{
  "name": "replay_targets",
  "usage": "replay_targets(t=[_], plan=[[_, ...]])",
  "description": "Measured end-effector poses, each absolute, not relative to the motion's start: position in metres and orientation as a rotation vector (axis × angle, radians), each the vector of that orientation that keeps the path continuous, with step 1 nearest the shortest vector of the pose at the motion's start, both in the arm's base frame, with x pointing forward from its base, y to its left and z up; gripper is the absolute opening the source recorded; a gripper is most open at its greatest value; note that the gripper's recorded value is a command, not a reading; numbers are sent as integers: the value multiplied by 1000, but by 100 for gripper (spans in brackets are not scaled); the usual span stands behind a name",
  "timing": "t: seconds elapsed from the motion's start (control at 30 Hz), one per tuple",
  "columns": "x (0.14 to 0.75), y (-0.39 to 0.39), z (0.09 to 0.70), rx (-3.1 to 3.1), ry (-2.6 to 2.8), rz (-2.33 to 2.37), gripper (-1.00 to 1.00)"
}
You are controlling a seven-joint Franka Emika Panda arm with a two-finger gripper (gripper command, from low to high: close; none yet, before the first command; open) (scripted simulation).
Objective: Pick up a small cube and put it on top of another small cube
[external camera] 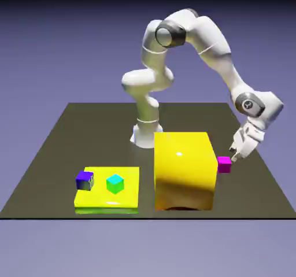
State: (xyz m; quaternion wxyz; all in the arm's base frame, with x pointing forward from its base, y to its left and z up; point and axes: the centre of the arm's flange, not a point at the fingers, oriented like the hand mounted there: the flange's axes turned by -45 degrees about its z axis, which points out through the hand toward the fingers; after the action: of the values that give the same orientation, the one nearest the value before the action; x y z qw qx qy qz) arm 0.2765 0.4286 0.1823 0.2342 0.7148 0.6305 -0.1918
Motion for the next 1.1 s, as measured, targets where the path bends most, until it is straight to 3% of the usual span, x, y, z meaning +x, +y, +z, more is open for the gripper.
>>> replay_targets(t=[0.2, 0.27, 0.3, 0.37, 0.47, 0.73, 1.0, 1.1], plan=[[253, 444, 156, 1829, 1745, -722, 0], [253, 421, 117, 1829, 1743, -721, 0], [251, 410, 100, 1829, 1745, -722, -100], [251, 410, 100, 1830, 1745, -723, -100], [252, 443, 157, 1831, 1747, -724, -100], [223, 385, 205, 1764, 1864, -669, -100], [199, 327, 211, 1658, 1873, -656, -100], [204, 304, 172, 1659, 1870, -654, -100]])
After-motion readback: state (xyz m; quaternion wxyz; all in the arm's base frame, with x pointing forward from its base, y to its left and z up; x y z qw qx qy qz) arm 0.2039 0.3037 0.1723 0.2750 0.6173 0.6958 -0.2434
